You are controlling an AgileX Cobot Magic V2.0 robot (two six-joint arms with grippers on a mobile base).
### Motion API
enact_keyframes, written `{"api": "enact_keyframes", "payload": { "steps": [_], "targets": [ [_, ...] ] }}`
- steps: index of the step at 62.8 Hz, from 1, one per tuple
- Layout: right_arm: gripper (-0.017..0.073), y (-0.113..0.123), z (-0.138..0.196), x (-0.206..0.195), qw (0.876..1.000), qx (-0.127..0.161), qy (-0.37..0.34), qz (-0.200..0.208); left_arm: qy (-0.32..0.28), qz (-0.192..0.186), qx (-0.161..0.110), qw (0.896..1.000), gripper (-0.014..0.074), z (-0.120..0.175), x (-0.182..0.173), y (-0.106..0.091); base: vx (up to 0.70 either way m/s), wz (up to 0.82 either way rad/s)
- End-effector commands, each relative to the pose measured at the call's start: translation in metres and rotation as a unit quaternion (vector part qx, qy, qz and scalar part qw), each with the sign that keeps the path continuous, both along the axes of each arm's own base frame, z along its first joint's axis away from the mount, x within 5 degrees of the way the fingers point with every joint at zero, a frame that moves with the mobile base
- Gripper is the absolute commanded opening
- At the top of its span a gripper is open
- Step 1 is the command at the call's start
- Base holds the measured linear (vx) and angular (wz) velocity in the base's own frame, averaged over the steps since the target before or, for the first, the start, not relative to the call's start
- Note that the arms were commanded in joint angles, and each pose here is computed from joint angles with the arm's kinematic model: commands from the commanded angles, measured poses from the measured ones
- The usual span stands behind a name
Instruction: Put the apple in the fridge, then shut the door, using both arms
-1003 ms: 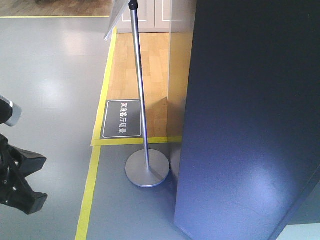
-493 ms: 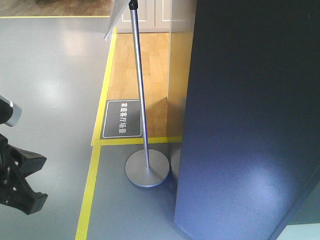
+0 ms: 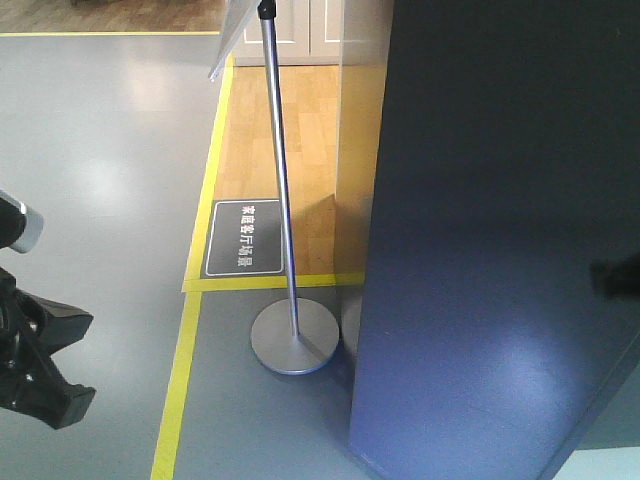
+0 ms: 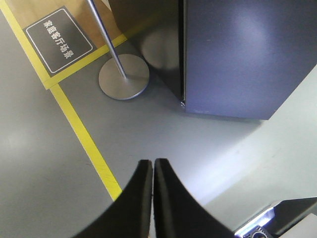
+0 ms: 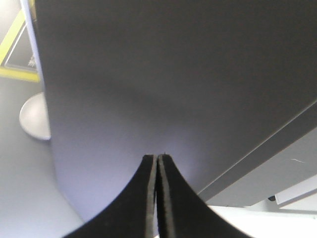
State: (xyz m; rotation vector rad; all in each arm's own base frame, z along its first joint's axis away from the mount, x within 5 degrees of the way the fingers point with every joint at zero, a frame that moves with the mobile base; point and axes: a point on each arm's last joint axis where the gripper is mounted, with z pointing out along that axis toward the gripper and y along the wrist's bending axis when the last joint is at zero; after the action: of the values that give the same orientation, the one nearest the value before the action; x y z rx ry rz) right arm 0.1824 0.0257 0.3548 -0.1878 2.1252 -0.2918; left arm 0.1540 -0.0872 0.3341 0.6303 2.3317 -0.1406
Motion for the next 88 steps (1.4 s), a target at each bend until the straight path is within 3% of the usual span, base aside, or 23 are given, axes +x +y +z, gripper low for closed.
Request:
{"api": "enact_keyframes", "payload": {
  "steps": [1, 14, 27, 68, 88],
  "targets": [
    [-0.0003, -0.008, 0.025, 0.013, 0.999, 0.011, -0.044, 0.004, -0.036, -0.001, -0.024, 0.999, -0.0006, 0.013, 0.001, -0.001, 0.0, 0.0],
    [-0.0003, -0.036, 0.046, 0.031, 0.993, 0.063, -0.097, -0.032, -0.036, -0.001, -0.024, 0.999, -0.0006, 0.013, 0.001, -0.001, 0.0, 0.0],
    [-0.0003, -0.055, 0.054, 0.05, 0.984, 0.077, -0.149, -0.052, -0.036, -0.001, -0.024, 0.999, -0.0006, 0.013, 0.001, -0.001, 0.0, 0.0],
    [-0.0003, -0.056, 0.026, 0.143, 0.958, 0.077, -0.277, 0.014, -0.036, -0.001, -0.024, 0.999, -0.0006, 0.013, 0.001, -0.001, 0.0, 0.0],
    [-0.0003, -0.074, 0.01, 0.211, 0.979, 0.089, -0.179, -0.032, -0.036, -0.001, -0.024, 0.999, -0.0006, 0.013, 0.001, -0.001, 0.0, 0.0]
  ]
}}
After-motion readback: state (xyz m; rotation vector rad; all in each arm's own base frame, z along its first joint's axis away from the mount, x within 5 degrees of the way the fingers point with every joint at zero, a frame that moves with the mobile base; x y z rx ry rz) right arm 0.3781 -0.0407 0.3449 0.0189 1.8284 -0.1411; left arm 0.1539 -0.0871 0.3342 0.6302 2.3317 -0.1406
